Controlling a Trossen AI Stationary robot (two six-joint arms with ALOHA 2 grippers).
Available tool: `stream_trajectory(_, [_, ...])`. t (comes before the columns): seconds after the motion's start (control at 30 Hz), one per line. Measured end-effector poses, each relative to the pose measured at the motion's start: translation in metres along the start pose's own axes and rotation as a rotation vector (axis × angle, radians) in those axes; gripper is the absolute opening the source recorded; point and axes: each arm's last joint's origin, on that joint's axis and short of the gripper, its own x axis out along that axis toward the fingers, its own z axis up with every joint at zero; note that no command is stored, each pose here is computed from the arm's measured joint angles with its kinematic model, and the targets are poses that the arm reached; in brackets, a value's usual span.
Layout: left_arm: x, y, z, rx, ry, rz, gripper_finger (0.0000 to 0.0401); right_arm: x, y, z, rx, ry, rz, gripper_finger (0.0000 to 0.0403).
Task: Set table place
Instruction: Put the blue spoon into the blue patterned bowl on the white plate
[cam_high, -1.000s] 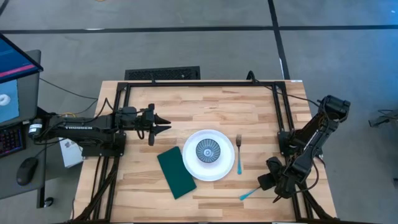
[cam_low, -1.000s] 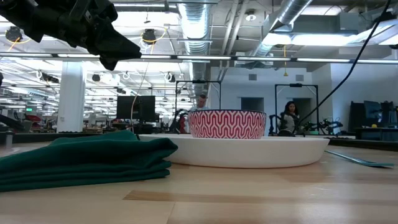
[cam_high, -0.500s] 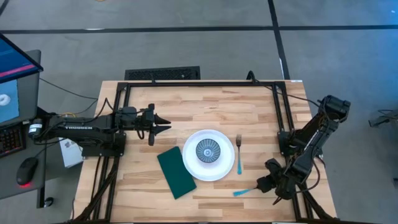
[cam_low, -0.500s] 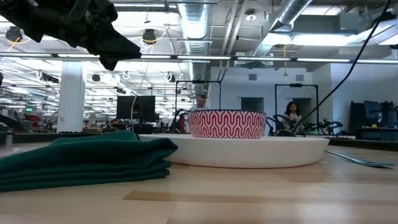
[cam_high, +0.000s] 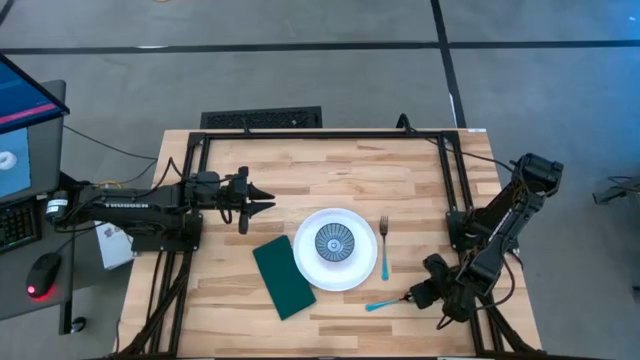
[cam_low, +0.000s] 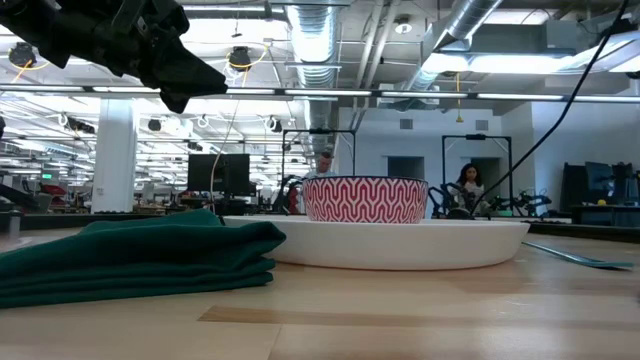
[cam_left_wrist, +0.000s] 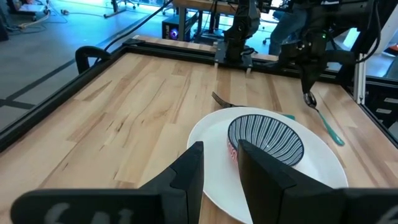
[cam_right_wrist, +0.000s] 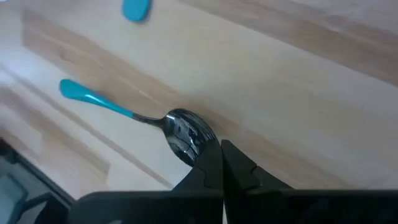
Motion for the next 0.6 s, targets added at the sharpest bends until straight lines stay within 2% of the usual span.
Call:
stream_trajectory(0.2, [0.0, 0.0, 0.0, 0.0, 0.0, 0.0, 0.0087, -0.003, 0.007, 0.0, -0.029, -0.061, 0.114, 0.0009])
stream_trajectory(0.6, [0.0, 0.0, 0.0, -0.014, -0.002, 0.0, 0.0087, -0.028, 0.018, 0.016, -0.107, -0.289, 0.34, 0.0009])
